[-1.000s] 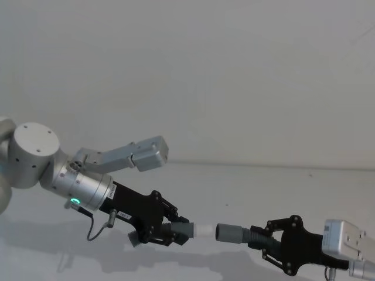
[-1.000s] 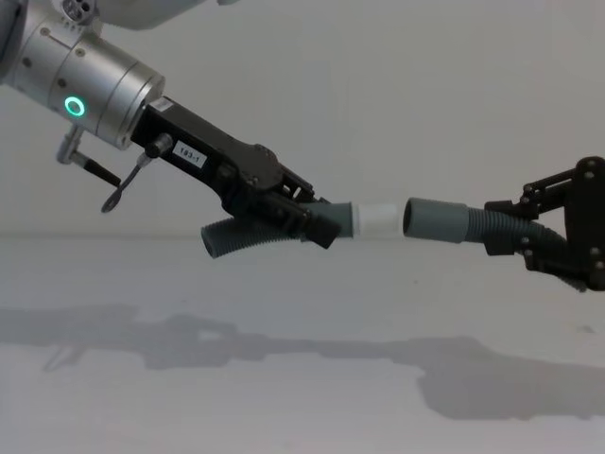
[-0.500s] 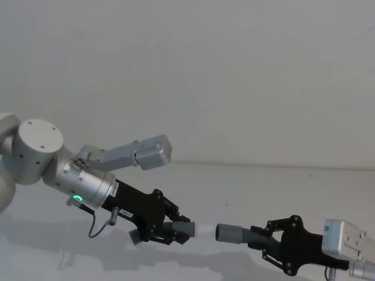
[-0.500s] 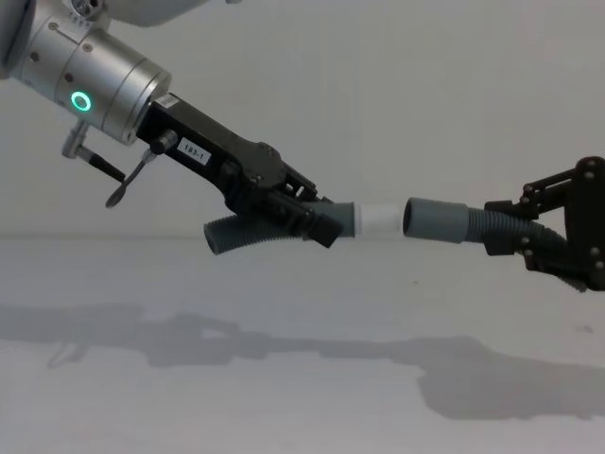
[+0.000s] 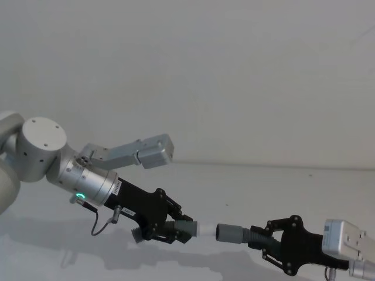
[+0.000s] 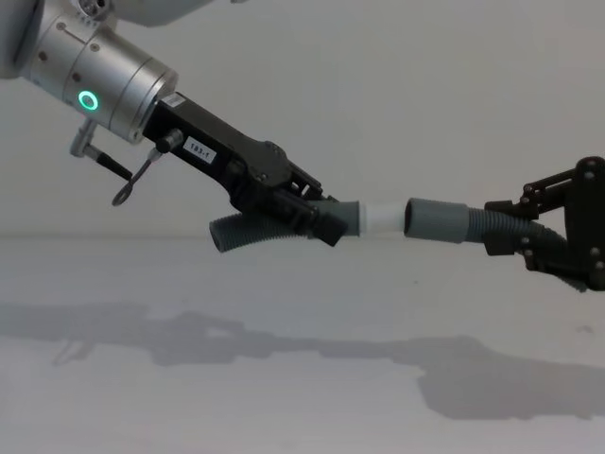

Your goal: Use both hands to pick up one end of the pipe from the table, align the ends, and insert them.

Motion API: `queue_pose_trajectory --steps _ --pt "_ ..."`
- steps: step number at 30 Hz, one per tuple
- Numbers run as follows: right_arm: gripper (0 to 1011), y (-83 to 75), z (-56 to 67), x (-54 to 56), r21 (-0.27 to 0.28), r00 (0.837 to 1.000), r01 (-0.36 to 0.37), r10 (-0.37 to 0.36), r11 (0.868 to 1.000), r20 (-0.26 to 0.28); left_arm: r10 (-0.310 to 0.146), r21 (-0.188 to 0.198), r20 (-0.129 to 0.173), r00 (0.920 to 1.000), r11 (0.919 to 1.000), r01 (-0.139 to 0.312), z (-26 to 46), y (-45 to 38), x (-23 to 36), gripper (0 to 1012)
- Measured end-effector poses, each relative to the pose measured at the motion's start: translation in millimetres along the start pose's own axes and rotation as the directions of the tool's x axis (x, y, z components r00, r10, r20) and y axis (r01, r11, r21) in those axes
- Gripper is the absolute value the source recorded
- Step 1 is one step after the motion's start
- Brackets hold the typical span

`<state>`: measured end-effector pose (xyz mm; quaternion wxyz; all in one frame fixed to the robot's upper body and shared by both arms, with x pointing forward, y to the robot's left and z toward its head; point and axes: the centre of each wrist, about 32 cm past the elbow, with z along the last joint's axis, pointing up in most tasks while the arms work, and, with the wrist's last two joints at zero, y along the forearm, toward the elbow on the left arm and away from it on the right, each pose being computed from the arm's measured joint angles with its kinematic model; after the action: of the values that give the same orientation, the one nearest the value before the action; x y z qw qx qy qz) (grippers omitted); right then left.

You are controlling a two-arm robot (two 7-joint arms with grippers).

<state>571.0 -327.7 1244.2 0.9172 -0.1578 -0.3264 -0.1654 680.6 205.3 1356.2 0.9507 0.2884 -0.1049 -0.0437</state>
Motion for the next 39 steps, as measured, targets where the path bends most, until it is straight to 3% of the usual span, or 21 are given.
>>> queue_pose_trajectory --steps 16,39 --pt "226 0.0 0.0 0.0 0.000 1.000 0.000 0.000 1.000 0.000 -0.018 -0.002 0.006 0.9998 0.9998 0.018 2.3 -2.9 2.8 327" --pt "226 -0.1 0.2 0.4 0.000 1.000 -0.003 0.003 1.000 0.000 -0.019 0.006 0.001 0.9998 0.9998 0.019 7.5 -4.3 -2.0 327"
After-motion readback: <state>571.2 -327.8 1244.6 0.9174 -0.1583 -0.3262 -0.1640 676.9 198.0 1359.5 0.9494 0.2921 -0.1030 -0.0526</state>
